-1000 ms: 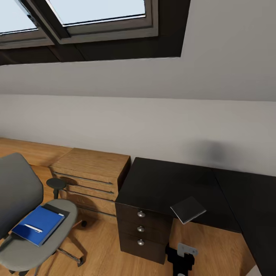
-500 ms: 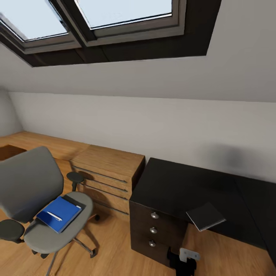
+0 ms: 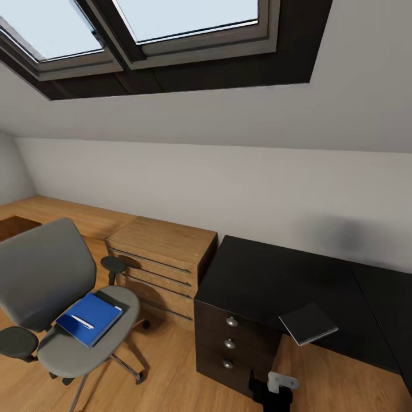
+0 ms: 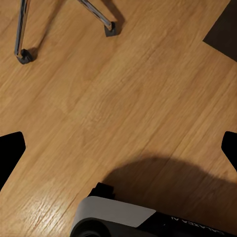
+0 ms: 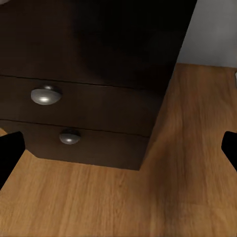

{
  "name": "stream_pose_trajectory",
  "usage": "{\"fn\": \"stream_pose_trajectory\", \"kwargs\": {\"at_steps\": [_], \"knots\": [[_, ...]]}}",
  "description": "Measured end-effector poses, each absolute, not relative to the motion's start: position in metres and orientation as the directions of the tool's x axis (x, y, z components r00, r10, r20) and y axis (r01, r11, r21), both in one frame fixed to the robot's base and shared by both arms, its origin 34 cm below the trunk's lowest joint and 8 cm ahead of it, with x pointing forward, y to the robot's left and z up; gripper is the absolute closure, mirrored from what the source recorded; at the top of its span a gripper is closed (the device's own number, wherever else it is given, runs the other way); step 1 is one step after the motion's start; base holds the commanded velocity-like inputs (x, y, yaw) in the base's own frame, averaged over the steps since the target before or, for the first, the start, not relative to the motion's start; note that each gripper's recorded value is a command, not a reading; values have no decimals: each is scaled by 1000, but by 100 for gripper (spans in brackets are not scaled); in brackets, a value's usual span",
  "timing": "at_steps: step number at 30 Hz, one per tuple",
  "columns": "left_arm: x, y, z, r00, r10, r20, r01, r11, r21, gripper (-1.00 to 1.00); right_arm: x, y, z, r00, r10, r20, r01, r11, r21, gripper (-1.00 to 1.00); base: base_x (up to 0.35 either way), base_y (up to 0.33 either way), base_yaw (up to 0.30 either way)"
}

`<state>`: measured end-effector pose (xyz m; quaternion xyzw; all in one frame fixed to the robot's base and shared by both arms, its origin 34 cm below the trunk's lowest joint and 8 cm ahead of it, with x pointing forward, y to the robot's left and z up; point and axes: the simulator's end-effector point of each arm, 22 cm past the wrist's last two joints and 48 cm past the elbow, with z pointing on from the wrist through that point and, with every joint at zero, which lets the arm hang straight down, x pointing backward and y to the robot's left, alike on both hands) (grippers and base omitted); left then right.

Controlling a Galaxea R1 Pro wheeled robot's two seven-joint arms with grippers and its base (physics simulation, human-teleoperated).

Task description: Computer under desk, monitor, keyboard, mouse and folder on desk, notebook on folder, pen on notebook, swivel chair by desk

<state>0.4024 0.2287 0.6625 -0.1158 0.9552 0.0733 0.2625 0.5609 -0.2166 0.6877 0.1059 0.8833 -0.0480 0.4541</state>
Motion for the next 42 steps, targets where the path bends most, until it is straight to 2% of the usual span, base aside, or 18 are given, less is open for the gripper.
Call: {"fn": "stream_pose_trajectory", "kwargs": {"at_steps": [4,19,38,42], "knots": [[403,228,662,-836,-183,-518,-260,962,79,-100,561,-214,687,-567,146,-811,227,974,17,-100,-160,144,2],[400,228,660,-840,-183,-510,-259,962,81,-100,558,-209,683,-575,148,-805,224,974,20,-100,-237,206,225],[388,232,649,-858,-179,-481,-257,961,100,-100,553,-206,675,-593,148,-791,220,975,18,-100,-19,12,202],[393,234,652,-836,-198,-512,-281,956,88,-100,551,-204,673,-596,150,-789,219,975,19,-100,0,0,201]]}}
